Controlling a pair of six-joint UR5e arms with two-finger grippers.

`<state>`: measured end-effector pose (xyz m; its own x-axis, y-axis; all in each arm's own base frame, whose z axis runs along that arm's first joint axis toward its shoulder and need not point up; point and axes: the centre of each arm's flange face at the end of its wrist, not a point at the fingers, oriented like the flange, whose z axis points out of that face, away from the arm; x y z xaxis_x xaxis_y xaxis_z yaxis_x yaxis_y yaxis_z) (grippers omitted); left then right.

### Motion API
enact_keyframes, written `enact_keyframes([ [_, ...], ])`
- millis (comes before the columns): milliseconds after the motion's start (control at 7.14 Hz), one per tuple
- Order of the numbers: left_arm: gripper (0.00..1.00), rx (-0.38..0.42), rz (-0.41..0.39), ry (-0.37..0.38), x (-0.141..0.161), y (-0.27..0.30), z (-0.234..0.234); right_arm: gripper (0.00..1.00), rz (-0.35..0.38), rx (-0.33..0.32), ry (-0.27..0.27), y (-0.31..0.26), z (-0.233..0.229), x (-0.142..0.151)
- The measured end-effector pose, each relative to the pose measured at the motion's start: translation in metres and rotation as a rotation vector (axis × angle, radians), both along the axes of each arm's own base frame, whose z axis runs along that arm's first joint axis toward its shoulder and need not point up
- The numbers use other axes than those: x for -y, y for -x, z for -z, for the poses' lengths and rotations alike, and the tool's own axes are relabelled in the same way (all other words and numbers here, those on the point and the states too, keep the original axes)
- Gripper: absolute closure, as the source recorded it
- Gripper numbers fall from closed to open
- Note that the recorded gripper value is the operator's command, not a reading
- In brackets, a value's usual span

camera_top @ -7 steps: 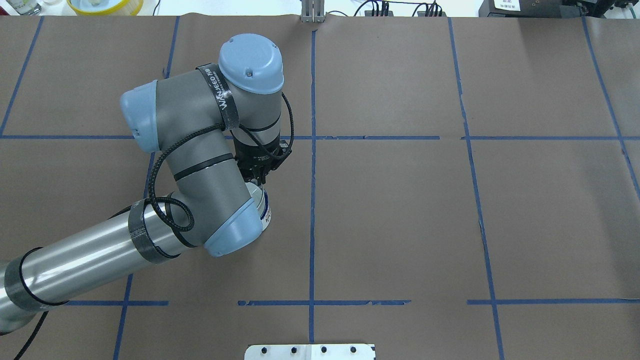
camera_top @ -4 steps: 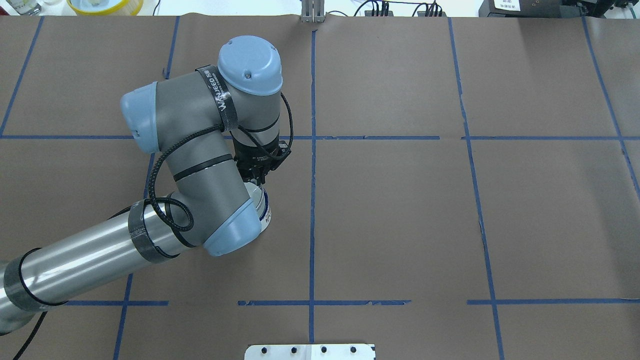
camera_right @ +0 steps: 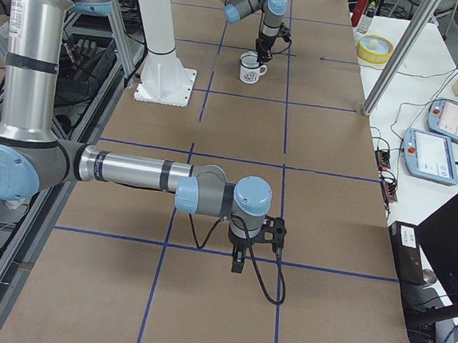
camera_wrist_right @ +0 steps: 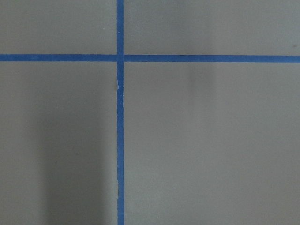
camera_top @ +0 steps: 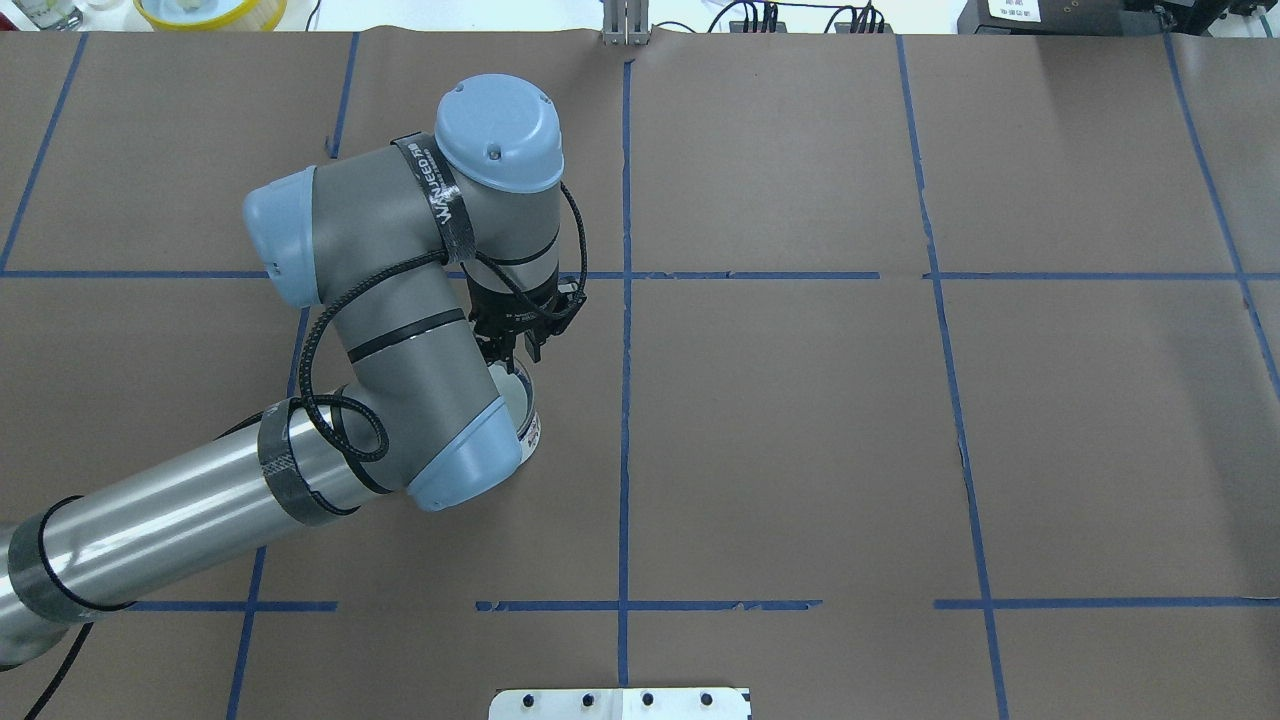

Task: Place funnel on cup
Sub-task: 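Lower the funnel into the mug opening with the left gripper, then open the left gripper and withdraw it away from the mug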

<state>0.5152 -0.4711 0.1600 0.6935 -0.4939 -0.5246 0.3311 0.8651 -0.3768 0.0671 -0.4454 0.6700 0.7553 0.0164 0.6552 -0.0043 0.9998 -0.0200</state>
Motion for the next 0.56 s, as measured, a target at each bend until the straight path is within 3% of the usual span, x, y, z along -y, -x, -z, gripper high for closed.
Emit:
enact_keyframes([
  [280, 0.00, -0.003, 0.006, -0.021, -0.003, 0.007, 0.001, 0.00, 0.000, 0.000, 0.000, 0.000, 0.000, 0.000],
  [560, 0.00, -0.054, -0.028, -0.112, -0.017, 0.055, -0.003, 0.00, 0.000, 0.000, 0.000, 0.000, 0.000, 0.000],
])
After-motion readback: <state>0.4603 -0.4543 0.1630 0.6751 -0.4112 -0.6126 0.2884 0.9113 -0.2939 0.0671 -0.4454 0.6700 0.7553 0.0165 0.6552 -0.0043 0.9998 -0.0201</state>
